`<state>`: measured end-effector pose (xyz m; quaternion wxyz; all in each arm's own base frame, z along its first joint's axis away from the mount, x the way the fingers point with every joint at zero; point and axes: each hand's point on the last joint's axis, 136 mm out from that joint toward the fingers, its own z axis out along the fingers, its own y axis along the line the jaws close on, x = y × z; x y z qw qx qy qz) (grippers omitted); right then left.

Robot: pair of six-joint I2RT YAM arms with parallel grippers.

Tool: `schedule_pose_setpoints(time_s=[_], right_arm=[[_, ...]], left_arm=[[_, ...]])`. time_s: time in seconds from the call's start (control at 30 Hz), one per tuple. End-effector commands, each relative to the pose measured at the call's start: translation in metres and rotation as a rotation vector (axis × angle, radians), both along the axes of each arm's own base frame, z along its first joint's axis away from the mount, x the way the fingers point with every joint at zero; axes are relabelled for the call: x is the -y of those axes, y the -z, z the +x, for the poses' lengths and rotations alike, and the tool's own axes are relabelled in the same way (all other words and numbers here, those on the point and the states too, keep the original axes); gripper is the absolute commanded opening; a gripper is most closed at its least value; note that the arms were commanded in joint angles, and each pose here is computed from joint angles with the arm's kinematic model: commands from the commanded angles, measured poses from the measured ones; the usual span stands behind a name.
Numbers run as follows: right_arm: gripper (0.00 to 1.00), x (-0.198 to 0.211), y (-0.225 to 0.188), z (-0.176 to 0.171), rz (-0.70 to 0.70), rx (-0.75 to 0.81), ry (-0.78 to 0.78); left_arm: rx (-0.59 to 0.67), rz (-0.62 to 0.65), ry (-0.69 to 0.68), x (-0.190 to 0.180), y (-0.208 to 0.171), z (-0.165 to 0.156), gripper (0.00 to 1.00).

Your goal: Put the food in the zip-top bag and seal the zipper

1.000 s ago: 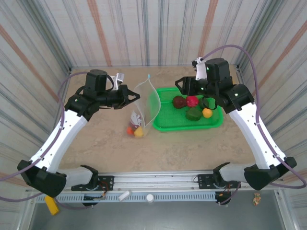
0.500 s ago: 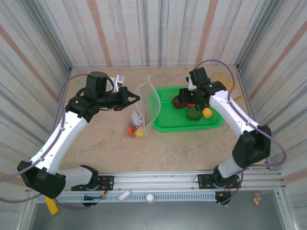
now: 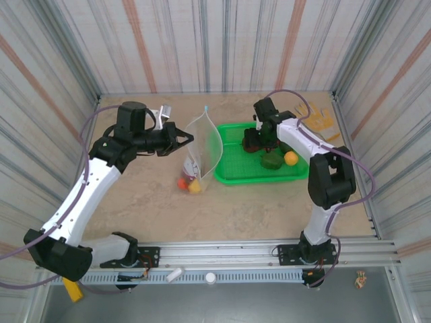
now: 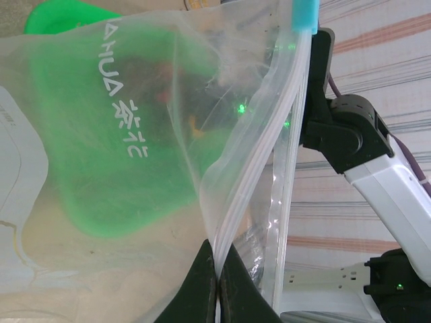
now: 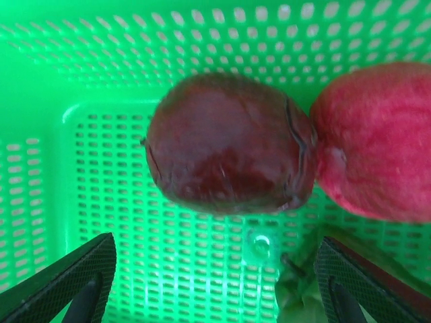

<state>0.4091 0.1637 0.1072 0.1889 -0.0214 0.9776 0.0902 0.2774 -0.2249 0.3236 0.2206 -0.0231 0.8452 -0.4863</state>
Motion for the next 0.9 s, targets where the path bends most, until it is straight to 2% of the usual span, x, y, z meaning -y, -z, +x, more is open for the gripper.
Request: schedule_pose_setpoints(time_s=[0.0, 0.63, 0.87], right_arm=[[0.8, 0.001, 0.002, 0.013, -0.02, 0.016, -0.001], [0.81, -0.001, 0.04, 0.037, -0.062, -0.013, 0.014], [0.68, -0.009, 0.029, 0.038, -0.03, 0.009, 0.004]], left_arm=[[0.044, -0.016, 0.029, 0.0, -0.006, -0.004, 0.0], [0.025, -0.002, 0.029, 0.0, 0.004, -0.003, 0.0], [0.026, 0.002, 0.027, -0.001, 0.005, -0.002, 0.0]])
